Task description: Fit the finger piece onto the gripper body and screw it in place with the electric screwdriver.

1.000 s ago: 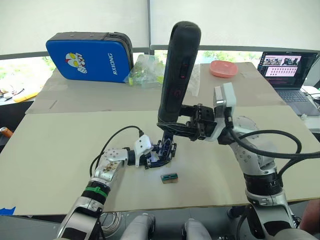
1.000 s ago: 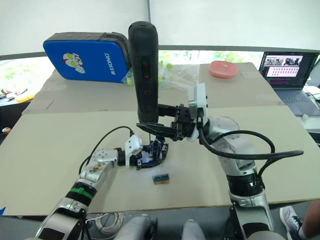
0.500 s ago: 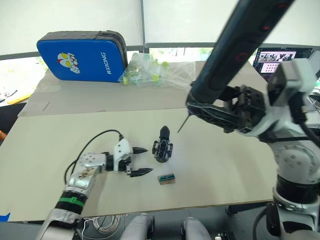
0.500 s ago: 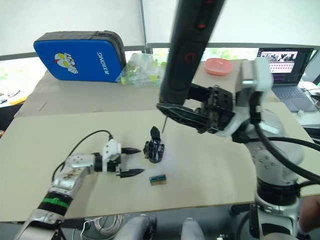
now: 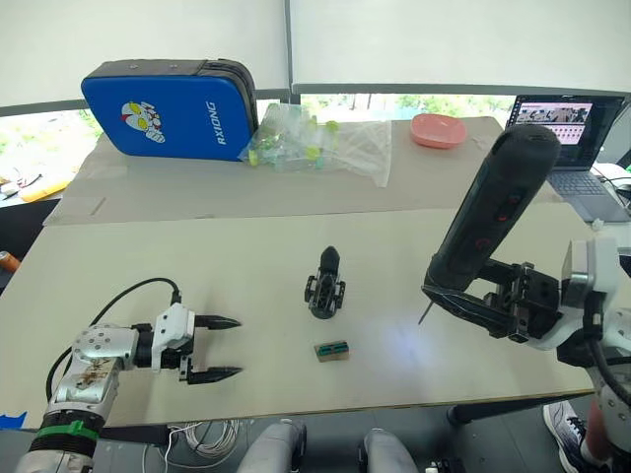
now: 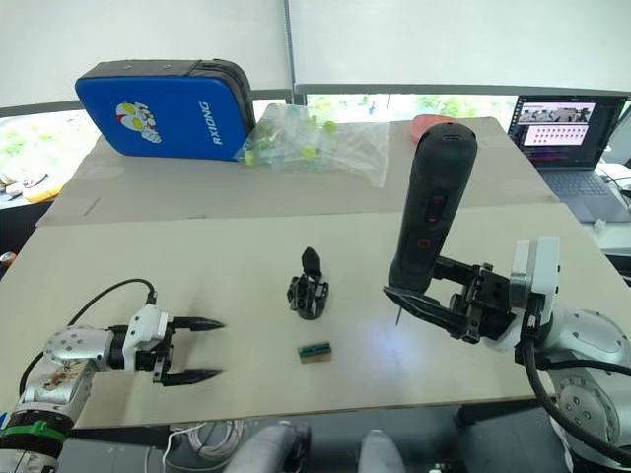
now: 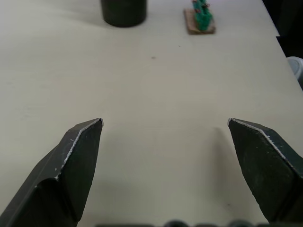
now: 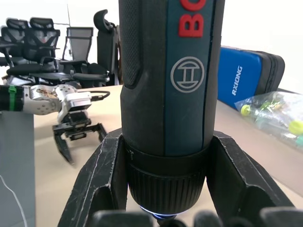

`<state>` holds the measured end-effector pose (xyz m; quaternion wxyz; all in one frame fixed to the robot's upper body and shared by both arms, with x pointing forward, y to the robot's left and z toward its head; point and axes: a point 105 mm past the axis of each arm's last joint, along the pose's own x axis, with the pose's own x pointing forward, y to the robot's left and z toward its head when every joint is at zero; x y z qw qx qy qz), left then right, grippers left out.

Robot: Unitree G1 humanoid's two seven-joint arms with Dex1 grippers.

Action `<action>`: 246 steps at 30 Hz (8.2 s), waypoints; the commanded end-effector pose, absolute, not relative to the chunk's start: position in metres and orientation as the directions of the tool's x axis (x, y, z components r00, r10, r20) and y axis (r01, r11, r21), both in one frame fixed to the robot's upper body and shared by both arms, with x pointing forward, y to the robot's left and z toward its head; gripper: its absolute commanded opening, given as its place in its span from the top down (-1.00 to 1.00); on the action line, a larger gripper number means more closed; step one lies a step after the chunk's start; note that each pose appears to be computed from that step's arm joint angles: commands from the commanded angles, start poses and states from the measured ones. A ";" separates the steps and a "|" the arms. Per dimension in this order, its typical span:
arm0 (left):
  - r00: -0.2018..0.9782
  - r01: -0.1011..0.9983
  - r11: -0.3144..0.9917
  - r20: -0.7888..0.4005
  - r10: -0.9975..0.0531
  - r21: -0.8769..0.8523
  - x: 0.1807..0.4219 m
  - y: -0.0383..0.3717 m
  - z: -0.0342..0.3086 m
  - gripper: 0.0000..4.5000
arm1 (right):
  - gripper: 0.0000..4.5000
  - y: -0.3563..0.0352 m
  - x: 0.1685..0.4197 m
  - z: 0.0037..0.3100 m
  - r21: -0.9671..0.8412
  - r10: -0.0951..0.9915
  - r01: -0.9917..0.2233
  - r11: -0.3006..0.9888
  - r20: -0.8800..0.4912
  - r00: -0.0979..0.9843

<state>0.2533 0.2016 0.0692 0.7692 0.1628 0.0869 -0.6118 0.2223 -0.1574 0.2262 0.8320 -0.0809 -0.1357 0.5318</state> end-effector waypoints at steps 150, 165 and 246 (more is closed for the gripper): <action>0.149 0.989 0.136 -0.312 -0.938 0.061 0.243 0.062 0.033 -0.98 | 0.15 -0.059 0.231 0.171 -0.325 0.988 -0.935 0.144 0.101 0.117; 0.153 0.988 0.138 -0.301 -0.941 0.070 0.245 0.064 0.036 -0.98 | 0.15 -0.058 0.226 0.179 -0.344 0.987 -0.929 0.135 0.124 0.098; 0.362 0.927 0.337 -0.159 -0.918 0.166 0.319 0.060 0.075 -0.98 | 0.15 -0.072 0.206 0.271 -0.430 0.978 -0.894 0.128 0.205 0.042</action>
